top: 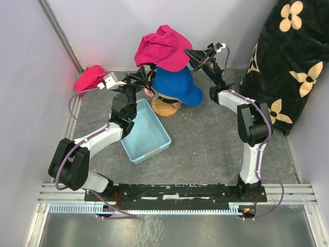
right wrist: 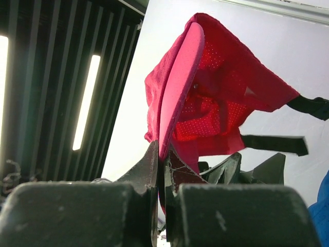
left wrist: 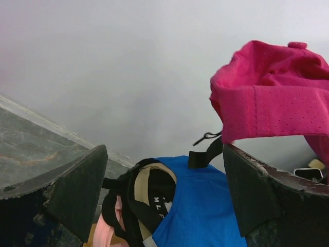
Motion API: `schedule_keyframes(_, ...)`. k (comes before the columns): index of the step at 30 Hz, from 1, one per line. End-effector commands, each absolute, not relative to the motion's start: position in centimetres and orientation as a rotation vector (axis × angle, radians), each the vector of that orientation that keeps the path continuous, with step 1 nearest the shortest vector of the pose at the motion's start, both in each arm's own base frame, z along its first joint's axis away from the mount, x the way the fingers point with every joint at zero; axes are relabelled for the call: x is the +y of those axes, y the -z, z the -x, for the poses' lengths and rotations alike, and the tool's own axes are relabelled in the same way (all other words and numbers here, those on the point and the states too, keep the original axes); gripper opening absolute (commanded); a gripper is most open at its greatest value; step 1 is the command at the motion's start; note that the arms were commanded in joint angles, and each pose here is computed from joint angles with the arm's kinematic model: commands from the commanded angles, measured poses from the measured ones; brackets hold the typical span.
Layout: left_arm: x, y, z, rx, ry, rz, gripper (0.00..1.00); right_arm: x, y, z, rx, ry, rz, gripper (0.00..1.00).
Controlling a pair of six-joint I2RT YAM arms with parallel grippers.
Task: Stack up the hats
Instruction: Stack the hat on the hat.
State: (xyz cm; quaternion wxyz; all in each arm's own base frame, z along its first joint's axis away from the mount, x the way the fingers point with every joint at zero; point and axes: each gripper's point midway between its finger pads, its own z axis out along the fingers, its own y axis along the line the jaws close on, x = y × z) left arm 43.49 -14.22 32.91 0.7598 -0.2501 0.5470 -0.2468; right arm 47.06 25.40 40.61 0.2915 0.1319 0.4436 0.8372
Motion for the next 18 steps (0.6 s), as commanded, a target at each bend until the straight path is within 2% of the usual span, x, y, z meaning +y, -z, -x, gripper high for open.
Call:
schedule_keyframes(1, -15.6, -36.8, -42.9, 1.107, 0.603, 0.427, 0.99, 24.8, -42.0, -45.4, 1.105, -2.253, -0.251, 0.04)
schedule_keyframes(9, -15.4, -36.1, -41.5, 1.152, 0.581, 0.365, 0.99, 24.7, -42.7, -45.9, 1.080, -2.259, -0.245, 0.04)
schedule_keyframes(18, -16.0, -35.4, -43.1, 1.196, 0.541, 0.347, 1.00, 24.6, -42.7, -45.0, 1.095, -2.262, -0.244, 0.04)
